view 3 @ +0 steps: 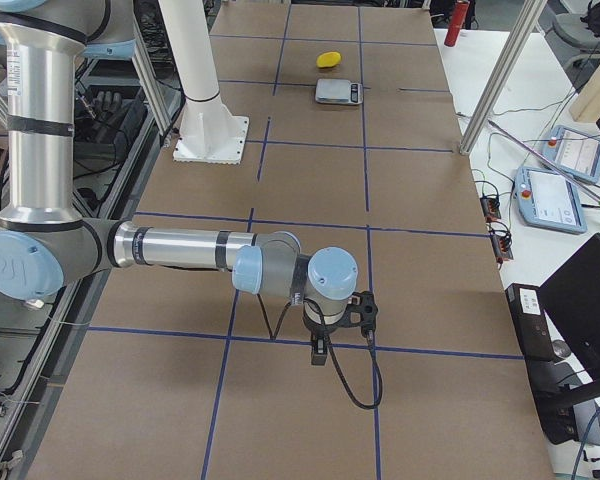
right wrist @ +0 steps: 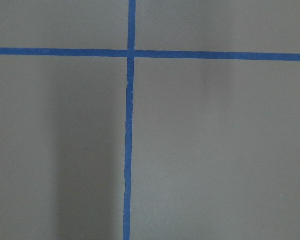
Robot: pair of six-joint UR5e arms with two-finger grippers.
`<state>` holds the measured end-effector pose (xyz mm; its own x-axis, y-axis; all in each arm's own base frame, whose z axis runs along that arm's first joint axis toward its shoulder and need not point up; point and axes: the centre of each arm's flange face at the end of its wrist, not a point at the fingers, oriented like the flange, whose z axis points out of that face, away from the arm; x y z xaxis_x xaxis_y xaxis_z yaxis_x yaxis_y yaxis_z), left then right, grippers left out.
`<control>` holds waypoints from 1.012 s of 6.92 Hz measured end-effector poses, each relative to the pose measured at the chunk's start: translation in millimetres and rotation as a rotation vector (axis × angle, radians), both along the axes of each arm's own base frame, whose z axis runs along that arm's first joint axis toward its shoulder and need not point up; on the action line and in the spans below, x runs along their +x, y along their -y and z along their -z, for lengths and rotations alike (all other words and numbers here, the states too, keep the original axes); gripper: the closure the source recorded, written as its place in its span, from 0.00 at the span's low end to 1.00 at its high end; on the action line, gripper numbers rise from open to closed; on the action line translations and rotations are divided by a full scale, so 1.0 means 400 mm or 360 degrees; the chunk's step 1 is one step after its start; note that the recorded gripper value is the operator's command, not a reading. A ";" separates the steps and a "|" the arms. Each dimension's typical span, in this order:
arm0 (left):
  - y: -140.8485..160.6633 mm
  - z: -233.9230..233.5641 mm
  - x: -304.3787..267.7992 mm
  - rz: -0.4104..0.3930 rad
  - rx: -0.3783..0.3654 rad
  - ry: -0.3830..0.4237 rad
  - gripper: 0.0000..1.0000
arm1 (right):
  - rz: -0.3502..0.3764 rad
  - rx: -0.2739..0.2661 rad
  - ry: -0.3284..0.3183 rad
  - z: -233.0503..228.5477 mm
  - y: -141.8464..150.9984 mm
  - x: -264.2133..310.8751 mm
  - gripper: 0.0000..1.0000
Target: Weigh mango
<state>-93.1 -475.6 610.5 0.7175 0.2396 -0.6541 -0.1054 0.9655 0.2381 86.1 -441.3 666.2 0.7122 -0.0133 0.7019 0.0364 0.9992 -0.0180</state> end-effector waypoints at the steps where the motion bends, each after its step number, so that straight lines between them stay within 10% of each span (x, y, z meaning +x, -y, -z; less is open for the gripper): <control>1: -0.001 0.000 0.000 0.0000 0.0002 -0.0001 0.00 | 0.0000 0.0000 0.0000 0.000 0.000 0.000 0.00; 4: 0.006 0.012 0.038 0.0025 -0.0034 -0.0023 0.00 | 0.0000 0.0001 0.0000 0.000 0.000 0.000 0.00; 7: 0.035 0.147 0.396 0.0257 -0.0384 -0.0204 0.00 | 0.0000 0.0000 0.0000 0.000 0.000 0.000 0.00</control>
